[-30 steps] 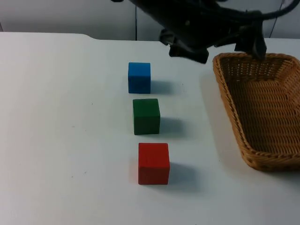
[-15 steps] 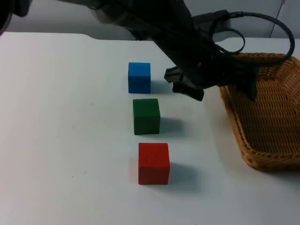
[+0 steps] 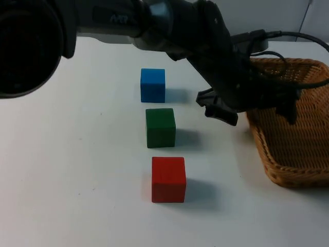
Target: Pick up the basket with the left hand and place the blue cube into the basket with the right hand.
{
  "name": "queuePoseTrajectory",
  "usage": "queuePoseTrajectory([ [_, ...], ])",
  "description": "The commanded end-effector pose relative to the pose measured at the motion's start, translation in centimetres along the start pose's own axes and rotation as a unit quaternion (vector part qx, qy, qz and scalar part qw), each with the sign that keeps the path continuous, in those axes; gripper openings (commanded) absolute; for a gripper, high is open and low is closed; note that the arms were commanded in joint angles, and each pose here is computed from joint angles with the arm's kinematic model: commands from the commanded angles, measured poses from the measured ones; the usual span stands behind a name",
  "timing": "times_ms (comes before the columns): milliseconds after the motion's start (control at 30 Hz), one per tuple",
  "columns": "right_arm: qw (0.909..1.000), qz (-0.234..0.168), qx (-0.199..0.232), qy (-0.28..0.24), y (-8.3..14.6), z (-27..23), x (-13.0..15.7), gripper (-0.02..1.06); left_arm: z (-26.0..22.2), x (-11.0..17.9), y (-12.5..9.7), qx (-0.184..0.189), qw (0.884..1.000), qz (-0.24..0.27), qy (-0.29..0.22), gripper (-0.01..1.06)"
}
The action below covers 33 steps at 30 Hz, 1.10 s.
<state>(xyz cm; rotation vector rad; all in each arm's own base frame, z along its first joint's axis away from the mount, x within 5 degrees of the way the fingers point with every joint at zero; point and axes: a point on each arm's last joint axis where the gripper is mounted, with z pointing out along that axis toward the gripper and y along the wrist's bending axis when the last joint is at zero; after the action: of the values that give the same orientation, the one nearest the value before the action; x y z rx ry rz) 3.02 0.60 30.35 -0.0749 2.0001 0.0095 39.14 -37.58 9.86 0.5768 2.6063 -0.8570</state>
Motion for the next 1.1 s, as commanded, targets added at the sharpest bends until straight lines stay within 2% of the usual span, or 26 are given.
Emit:
queuePoseTrajectory([
  [0, 1.0, 0.0, 0.002, -0.009, -0.01, -0.07, -0.33, 1.04, 0.02, -0.2, -0.46, 0.001, 1.0, 0.001, -0.009, 1.04],
  [333, 1.0, 0.0, 0.002, -0.009, -0.01, -0.07, -0.33, 1.04, 0.81, 0.3, -0.27, 0.004, 1.0, -0.009, -0.004, 1.04],
  [467, 1.0, 0.0, 0.002, -0.009, -0.01, -0.07, -0.33, 1.04, 0.81, 0.26, -0.27, 0.004, 1.0, -0.009, -0.006, 0.98],
  [567, 1.0, 0.001, 0.002, -0.009, -0.01, -0.07, -0.33, 1.04, 0.89, 0.28, -0.21, 0.004, 1.0, -0.022, -0.006, 0.77],
  [600, 1.0, 0.001, 0.002, -0.009, -0.01, -0.07, -0.33, 1.04, 0.89, 0.28, -0.21, 0.004, 1.0, -0.022, -0.006, 0.77],
  [733, 0.9999, 0.0, 0.003, -0.012, -0.03, -0.07, -0.39, 1.04, 0.92, 0.21, -0.33, 0.005, 1.0, -0.026, -0.012, 0.41],
  [767, 0.9999, 0.0, 0.003, -0.012, -0.03, -0.07, -0.39, 1.04, 0.92, 0.21, -0.33, 0.005, 1.0, -0.026, -0.012, 0.41],
  [900, 0.9998, -0.001, 0.005, -0.019, -0.06, -0.08, -0.52, 1.04, 0.91, 0.02, -0.47, 0.015, 0.997, -0.066, -0.022, 0.14],
  [933, 0.9998, -0.001, 0.005, -0.019, -0.06, -0.08, -0.52, 1.04, 0.91, 0.02, -0.47, 0.015, 0.997, -0.066, -0.022, 0.14],
  [1000, 0.9997, -0.002, 0.007, -0.023, -0.1, -0.08, -0.59, 1.04, 0.73, -0.09, -0.59, 0.016, 0.997, -0.066, -0.023, 0.02],
  [1067, 0.9994, -0.003, 0.009, -0.034, -0.14, -0.09, -0.78, 1.04, 0.51, -0.14, -0.78, 0.018, 0.997, -0.066, -0.02, 0.0],
])
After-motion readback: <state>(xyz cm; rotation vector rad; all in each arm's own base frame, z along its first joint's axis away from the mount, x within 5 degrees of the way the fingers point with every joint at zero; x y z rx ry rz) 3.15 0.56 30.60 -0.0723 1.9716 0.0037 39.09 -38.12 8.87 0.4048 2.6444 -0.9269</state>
